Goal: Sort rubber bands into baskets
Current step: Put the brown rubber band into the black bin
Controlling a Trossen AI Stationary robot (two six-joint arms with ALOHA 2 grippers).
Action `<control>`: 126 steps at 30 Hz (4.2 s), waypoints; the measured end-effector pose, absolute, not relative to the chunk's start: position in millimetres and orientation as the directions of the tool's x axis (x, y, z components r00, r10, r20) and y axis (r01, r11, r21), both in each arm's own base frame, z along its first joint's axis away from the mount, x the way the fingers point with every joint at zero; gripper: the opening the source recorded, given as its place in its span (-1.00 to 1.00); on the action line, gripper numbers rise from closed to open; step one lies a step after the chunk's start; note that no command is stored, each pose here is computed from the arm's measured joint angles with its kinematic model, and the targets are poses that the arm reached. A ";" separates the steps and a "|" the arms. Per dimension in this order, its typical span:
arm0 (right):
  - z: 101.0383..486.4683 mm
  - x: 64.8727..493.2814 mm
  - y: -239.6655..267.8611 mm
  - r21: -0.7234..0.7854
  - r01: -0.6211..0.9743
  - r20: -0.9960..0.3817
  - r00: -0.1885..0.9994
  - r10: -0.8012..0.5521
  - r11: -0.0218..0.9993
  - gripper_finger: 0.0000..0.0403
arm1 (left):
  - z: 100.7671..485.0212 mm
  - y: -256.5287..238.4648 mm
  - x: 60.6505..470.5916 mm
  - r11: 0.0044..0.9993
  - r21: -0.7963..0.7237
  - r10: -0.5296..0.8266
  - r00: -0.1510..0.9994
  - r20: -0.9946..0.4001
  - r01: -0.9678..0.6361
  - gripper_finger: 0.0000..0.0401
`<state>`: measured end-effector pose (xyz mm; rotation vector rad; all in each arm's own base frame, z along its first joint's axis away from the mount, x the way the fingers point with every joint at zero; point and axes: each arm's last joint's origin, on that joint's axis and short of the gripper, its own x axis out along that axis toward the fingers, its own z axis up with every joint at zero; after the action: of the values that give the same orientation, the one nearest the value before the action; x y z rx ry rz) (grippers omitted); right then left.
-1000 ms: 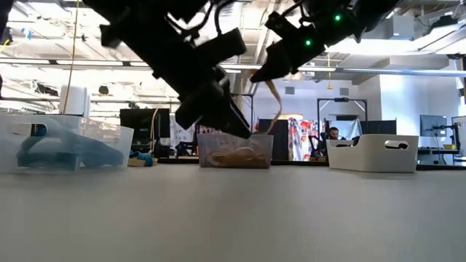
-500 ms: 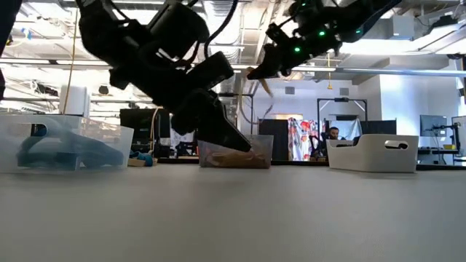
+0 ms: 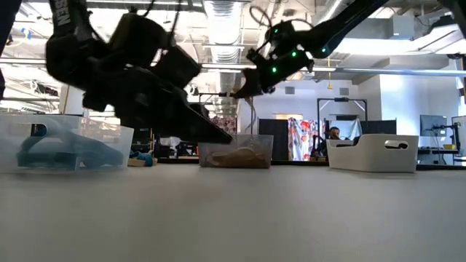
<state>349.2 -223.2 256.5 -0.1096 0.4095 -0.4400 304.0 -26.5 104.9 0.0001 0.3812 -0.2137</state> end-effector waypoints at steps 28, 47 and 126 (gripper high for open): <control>202.2 356.4 -234.4 -0.049 0.392 -0.614 0.713 -0.337 0.919 -0.18 | 104.7 -43.3 270.7 0.913 -0.175 -0.399 0.896 -0.195 0.368 -0.29; 255.1 356.4 -194.8 -0.090 0.321 -0.537 0.781 -0.317 0.943 0.31 | 160.4 -57.1 219.7 0.975 -0.152 -0.216 0.838 -0.501 0.161 -0.29; 176.4 410.9 30.4 -0.030 -0.370 -0.407 0.853 0.327 0.929 0.31 | 203.2 -168.5 160.8 0.999 -0.009 0.004 0.263 -0.965 -0.050 -0.43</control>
<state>410.9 30.4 176.4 -0.1081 0.4083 0.3673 160.8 -168.5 203.2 -0.0404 1.3047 0.0362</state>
